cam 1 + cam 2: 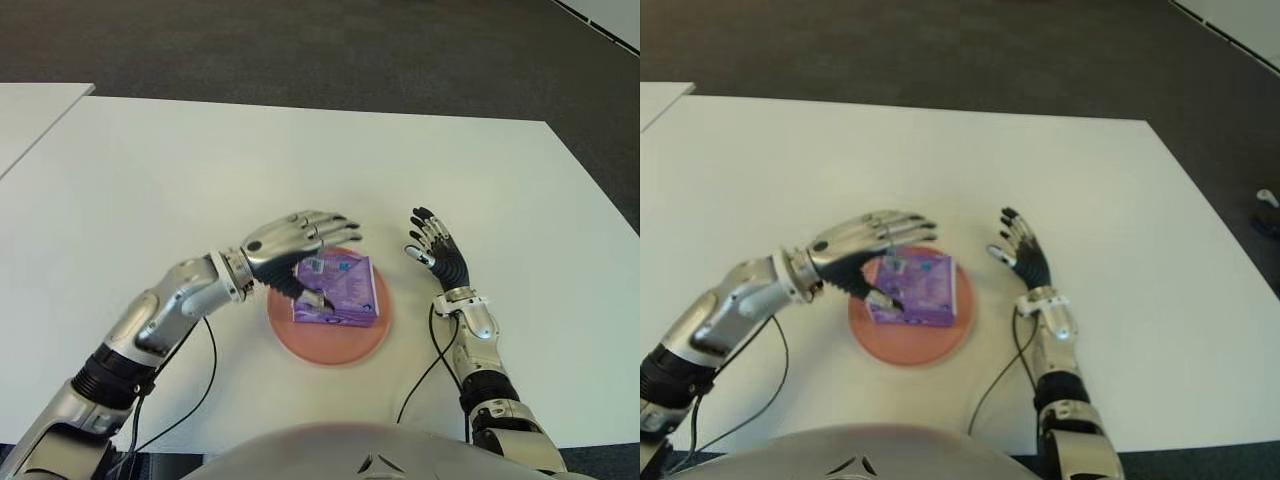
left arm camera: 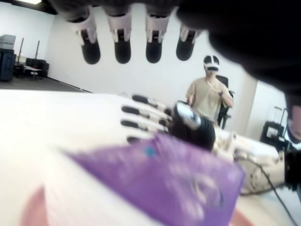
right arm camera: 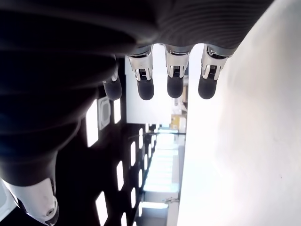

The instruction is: Put the tissue paper into the plate.

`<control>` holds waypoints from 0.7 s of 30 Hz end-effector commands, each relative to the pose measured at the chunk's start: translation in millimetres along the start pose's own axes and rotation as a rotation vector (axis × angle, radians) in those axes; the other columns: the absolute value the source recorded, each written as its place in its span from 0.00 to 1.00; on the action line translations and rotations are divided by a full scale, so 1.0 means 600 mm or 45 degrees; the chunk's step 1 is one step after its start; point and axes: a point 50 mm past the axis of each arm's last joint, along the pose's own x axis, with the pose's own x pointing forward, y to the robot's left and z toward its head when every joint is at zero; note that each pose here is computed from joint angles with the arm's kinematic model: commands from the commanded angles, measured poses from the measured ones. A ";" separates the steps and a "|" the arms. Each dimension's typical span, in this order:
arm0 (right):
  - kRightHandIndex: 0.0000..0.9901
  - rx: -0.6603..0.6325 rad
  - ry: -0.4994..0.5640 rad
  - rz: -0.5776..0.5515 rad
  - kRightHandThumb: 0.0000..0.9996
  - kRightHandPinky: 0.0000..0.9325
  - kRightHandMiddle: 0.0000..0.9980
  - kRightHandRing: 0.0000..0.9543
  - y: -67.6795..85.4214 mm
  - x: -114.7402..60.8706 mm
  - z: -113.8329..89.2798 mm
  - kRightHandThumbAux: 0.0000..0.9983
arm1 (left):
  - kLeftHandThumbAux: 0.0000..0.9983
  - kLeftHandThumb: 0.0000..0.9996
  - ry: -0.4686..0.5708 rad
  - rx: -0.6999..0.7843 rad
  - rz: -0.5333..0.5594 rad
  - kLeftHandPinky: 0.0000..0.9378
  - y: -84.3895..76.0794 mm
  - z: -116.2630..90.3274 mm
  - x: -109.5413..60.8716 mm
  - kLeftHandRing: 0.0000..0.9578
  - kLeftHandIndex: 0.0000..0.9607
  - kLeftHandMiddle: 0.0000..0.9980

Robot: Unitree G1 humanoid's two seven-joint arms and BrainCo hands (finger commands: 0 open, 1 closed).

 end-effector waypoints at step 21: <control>0.00 0.196 0.347 -0.027 0.00 0.00 0.00 0.00 0.036 -0.071 -0.088 0.69 | 0.48 0.00 0.308 -0.789 0.833 0.00 0.044 -0.115 -0.044 0.00 0.00 0.00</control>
